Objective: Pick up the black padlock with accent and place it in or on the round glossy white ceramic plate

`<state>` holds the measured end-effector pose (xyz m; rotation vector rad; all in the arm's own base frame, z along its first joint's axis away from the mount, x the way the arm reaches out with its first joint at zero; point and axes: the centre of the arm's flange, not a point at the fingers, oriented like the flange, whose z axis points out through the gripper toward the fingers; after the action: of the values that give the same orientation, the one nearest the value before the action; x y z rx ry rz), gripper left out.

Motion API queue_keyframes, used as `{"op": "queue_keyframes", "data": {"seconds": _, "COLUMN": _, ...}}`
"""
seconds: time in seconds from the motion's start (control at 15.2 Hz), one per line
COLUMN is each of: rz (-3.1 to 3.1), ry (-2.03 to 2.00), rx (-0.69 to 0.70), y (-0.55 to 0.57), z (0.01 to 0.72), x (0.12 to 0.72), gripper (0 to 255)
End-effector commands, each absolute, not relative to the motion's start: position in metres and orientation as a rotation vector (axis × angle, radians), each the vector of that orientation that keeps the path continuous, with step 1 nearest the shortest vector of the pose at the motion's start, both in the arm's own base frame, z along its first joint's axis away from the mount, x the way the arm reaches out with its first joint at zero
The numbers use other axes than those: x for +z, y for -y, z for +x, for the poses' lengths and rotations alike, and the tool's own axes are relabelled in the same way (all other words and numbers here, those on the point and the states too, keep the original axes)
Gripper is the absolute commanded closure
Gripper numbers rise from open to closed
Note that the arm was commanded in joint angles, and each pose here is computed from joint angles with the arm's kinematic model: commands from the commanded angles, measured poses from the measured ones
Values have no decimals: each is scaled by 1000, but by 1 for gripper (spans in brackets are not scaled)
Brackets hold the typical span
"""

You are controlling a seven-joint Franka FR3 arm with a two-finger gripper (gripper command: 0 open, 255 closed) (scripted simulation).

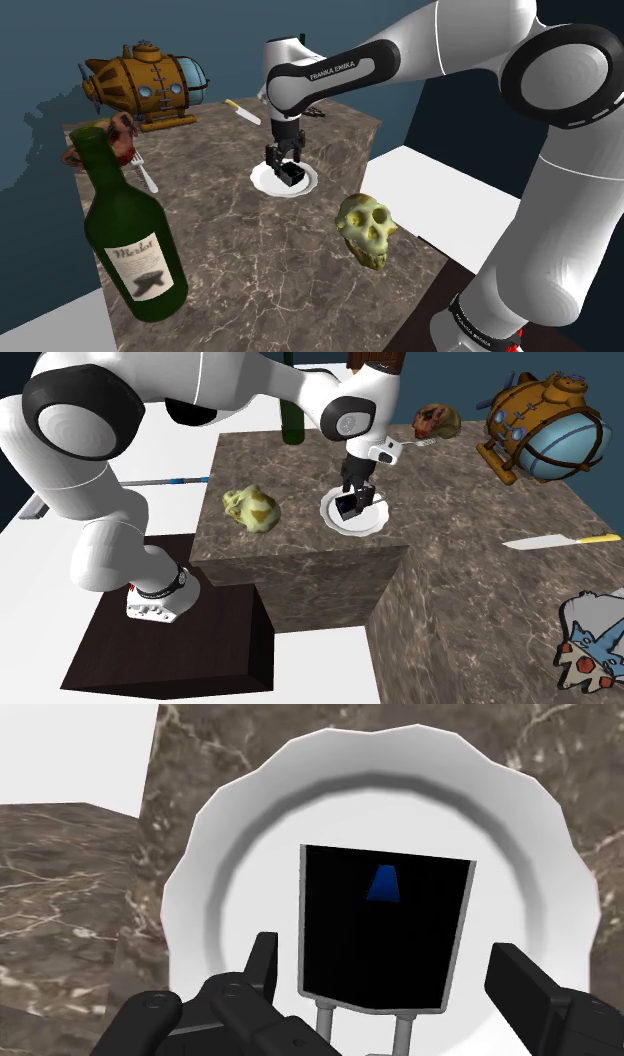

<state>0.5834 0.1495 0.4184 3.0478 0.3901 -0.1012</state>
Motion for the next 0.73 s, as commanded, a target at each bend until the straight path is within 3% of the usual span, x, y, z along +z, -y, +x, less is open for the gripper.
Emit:
{"op": "queue_keyframes", "data": {"seconds": 0.0, "rz": 3048, "ry": -390, "rx": -102, "y": -149, "z": 583, "x": 418, "gripper": 0}}
{"op": "queue_keyframes", "data": {"seconds": 0.4, "rz": 3048, "ry": -390, "rx": -102, "y": -153, "z": 587, "x": 468, "gripper": 0}}
{"op": "queue_keyframes", "data": {"seconds": 0.66, "rz": 3048, "ry": -390, "rx": -102, "y": -153, "z": 587, "x": 468, "gripper": 0}}
